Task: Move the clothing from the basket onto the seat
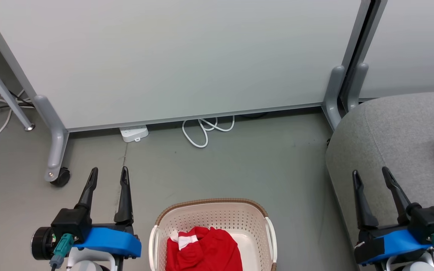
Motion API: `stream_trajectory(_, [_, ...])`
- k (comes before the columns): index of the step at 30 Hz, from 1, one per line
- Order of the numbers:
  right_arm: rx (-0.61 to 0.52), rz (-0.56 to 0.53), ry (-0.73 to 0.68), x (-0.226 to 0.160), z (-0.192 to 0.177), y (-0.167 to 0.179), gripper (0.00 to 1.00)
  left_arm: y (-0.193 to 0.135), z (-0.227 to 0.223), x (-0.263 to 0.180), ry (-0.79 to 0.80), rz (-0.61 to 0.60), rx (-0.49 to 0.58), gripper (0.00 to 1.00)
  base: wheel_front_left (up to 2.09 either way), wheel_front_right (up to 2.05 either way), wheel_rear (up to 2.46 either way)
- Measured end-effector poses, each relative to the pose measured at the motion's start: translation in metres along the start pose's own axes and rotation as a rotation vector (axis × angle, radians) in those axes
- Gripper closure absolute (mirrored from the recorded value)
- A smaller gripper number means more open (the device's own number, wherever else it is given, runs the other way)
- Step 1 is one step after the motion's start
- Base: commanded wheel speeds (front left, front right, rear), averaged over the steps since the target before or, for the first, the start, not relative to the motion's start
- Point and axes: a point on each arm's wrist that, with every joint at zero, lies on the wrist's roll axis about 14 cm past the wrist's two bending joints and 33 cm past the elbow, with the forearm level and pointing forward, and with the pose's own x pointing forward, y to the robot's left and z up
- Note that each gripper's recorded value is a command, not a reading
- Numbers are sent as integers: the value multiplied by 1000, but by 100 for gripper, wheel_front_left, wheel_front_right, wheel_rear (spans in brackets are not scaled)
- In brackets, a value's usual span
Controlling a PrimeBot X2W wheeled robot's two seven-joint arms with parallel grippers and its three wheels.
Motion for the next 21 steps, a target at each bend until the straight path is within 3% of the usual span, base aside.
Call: stream_trajectory(21, [15,15,20,-5,-7,9,0,4,-5,-10,15,15,-16,0,0,0,0])
